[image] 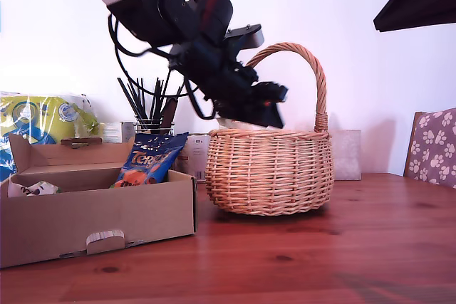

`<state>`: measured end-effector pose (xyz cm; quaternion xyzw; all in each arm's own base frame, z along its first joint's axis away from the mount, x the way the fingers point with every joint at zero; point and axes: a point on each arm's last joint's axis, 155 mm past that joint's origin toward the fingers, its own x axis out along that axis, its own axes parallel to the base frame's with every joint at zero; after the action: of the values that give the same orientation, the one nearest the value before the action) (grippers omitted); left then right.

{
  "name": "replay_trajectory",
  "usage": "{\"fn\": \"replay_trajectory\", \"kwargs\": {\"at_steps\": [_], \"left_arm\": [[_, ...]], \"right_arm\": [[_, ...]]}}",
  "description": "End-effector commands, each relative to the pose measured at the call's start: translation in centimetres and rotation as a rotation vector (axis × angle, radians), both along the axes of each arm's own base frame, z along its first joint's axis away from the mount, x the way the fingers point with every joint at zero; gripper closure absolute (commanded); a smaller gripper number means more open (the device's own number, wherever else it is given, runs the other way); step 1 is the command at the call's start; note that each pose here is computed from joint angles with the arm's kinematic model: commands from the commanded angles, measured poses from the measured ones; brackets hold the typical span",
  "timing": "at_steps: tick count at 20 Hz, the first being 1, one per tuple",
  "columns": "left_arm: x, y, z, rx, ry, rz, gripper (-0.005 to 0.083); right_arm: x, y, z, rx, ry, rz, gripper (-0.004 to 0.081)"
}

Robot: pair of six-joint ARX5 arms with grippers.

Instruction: Move the bags of Easter eggs from the cardboard box on the left into the woven basket on the right side.

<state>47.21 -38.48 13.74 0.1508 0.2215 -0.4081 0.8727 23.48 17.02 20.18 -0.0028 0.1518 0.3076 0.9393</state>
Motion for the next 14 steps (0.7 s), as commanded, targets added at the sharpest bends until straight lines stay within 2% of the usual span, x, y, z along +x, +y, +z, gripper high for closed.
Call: {"fn": "replay_trajectory", "kwargs": {"at_steps": [1, 5, 9, 12, 14], "left_arm": [[-1.4, 0.7, 3.5, 0.001, -0.008, -0.01, 0.0775], [-4.8, 3.9, 4.7, 0.095, 0.092, -0.016, 0.0797], [-5.9, 6.8, 5.6, 0.093, 0.103, 0.01, 0.0797], [-6.7, 9.9, 4.4, 0.088, 0.111, 0.057, 0.0797], [-7.4, 12.0, 3.0, 0.09, 0.127, 0.09, 0.0797]], "right_arm": [[-0.1, 0.2, 0.2, 0.004, -0.005, 0.009, 0.0782], [-0.1, 0.1, 0.2, 0.003, -0.005, 0.006, 0.0782], [-0.1, 0.1, 0.1, -0.005, -0.011, 0.01, 0.0782], [-0.4, 0.5, 0.3, -0.008, -0.02, 0.04, 0.0782], [-1.3, 1.8, 0.6, 0.02, -0.018, 0.123, 0.0782]]}}
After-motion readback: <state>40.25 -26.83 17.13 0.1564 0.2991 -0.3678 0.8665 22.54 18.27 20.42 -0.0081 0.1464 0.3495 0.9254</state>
